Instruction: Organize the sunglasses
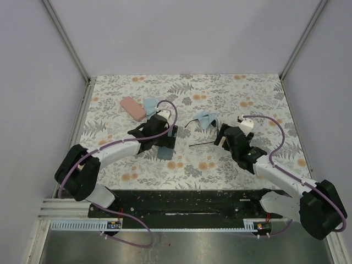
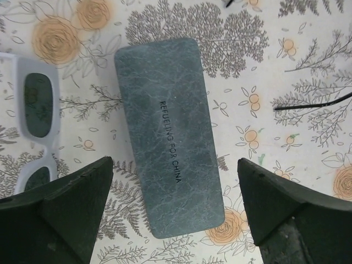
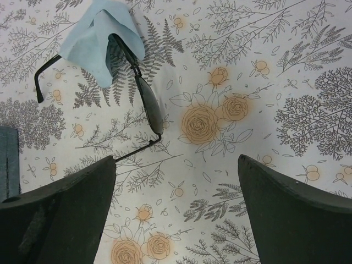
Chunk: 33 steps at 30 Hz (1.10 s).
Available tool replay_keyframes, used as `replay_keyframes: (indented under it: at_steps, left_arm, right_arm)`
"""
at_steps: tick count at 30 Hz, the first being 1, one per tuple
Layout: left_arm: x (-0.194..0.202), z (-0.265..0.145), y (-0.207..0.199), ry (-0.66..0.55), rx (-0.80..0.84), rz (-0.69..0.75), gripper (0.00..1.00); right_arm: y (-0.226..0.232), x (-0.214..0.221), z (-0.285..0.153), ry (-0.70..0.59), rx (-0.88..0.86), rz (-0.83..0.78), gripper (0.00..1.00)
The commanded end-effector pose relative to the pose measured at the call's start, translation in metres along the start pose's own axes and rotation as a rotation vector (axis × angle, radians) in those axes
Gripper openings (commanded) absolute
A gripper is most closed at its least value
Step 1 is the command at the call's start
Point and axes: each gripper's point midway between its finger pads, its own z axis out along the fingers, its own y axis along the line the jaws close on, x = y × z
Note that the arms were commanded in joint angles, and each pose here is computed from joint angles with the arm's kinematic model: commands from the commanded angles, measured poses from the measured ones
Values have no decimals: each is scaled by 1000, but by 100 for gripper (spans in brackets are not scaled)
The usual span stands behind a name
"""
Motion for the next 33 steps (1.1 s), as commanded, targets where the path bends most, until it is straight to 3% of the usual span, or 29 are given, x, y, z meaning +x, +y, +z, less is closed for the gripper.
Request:
replay_keyframes:
  at_steps: [1,14,23,26,29,33]
  left_arm:
    - [-10,4,-17,27,27,23,99]
    - [0,28,-8,113,-104,58,99]
    - [11,38,-8,150,-108,36,97]
    - [12,41,-11,160,-93,28,86]
    - [10,42,-12,160,-86,16,66]
    - [3,38,-13,142,-76,9,63]
  right_arm:
    - [4,-22,1,-102,-27,46,99]
    - [1,-17,-1,-95,-54,71,99]
    - [-1,-17,1,-90,-54,82,98]
    - [-2,-15,2,-83,-51,79,98]
    - [-3,-15,3,-82,-47,81,98]
    - [-4,-14,4,-77,-46,79,98]
